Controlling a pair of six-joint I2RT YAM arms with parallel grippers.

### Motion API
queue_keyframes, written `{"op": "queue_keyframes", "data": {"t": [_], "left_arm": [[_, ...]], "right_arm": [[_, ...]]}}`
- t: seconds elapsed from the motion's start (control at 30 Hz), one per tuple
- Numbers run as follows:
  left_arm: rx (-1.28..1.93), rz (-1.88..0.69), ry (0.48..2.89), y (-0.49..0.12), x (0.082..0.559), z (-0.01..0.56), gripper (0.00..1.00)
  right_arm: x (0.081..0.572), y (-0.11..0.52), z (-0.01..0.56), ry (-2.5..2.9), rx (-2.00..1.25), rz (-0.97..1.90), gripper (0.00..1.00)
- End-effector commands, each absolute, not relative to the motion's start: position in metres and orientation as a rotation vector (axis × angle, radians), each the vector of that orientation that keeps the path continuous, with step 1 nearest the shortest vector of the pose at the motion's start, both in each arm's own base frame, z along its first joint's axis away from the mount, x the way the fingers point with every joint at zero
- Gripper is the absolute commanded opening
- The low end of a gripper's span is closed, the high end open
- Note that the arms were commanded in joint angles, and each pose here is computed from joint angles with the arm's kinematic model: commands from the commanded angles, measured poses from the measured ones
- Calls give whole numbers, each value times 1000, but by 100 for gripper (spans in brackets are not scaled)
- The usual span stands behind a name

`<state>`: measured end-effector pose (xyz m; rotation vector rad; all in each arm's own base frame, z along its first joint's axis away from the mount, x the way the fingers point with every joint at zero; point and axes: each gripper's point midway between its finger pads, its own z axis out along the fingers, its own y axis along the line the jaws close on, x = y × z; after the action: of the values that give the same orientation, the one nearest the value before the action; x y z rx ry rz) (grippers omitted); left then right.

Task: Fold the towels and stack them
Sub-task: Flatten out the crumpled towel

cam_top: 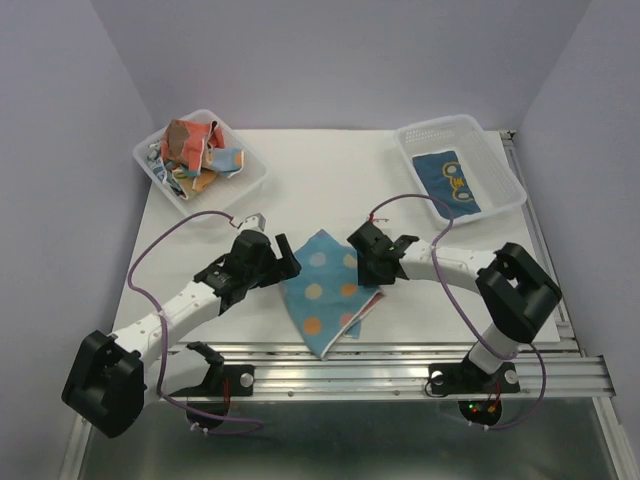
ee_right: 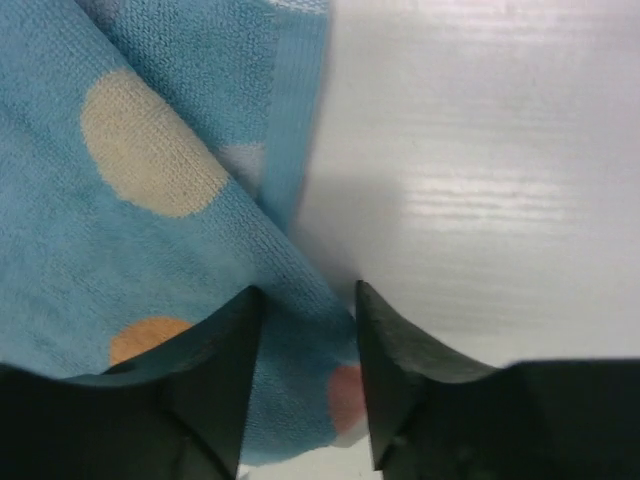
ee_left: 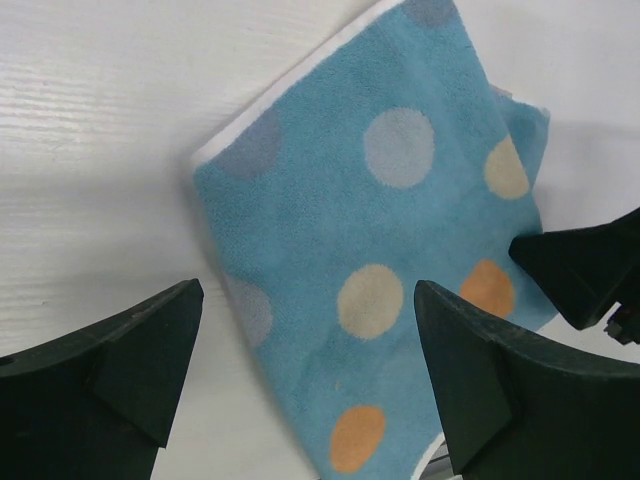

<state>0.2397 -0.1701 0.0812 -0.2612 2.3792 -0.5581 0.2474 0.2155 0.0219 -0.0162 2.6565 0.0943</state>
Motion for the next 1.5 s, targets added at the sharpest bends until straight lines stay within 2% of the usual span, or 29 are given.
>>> {"op": "queue_keyframes", "data": {"t": [0.0, 0.07, 0.23, 0.3, 0.4, 0.47, 0.5, 0.53, 0.63, 0.7, 0.77, 0.9, 0.97, 1.07, 1.17, 1.47], "left_arm": [[-242, -589, 2291, -181, 261, 107, 99], [-244, -559, 2297, -178, 264, 104, 99], [-256, -498, 2312, -173, 268, 101, 99], [-262, -488, 2316, -172, 269, 99, 99], [-261, -471, 2323, -172, 271, 95, 99], [-264, -459, 2332, -171, 272, 92, 99], [-263, -454, 2333, -171, 274, 91, 99], [-264, -454, 2331, -172, 275, 92, 99], [-257, -455, 2310, -174, 282, 92, 99], [-266, -455, 2280, -173, 292, 100, 99], [-261, -443, 2258, -171, 302, 104, 99], [-235, -495, 2202, -177, 334, 116, 99], [-238, -483, 2247, -180, 343, 101, 99], [-190, -528, 2270, -195, 354, 95, 98], [-163, -549, 2294, -204, 361, 85, 91], [-159, -532, 2399, -209, 357, 39, 63]], "right_arm": [[290, 223, 32, 2540, 7, -1, 44], [304, 209, 19, 2550, 33, -97, 31], [352, 185, -3, 2579, 82, -130, 1], [386, 177, 4, 2533, 112, -117, 1], [433, 182, 18, 2438, -59, -108, 1], [447, 190, 28, 2409, -126, -82, 6], [458, 196, 42, 2382, -151, -69, 15], [459, 198, 48, 2379, -163, -65, 18], [451, 196, 73, 2358, -167, -45, 52], [439, 193, 90, 2345, -132, -4, 66], [422, 194, 97, 2361, -112, 49, 71], [365, 199, 112, 2363, -32, 146, 73], [328, 205, 94, 2413, -61, 155, 73], [294, 216, 96, 2432, -25, 266, 73], [251, 224, 73, 2508, -66, 341, 73], [214, 234, 37, 2609, -137, 389, 70]]}}
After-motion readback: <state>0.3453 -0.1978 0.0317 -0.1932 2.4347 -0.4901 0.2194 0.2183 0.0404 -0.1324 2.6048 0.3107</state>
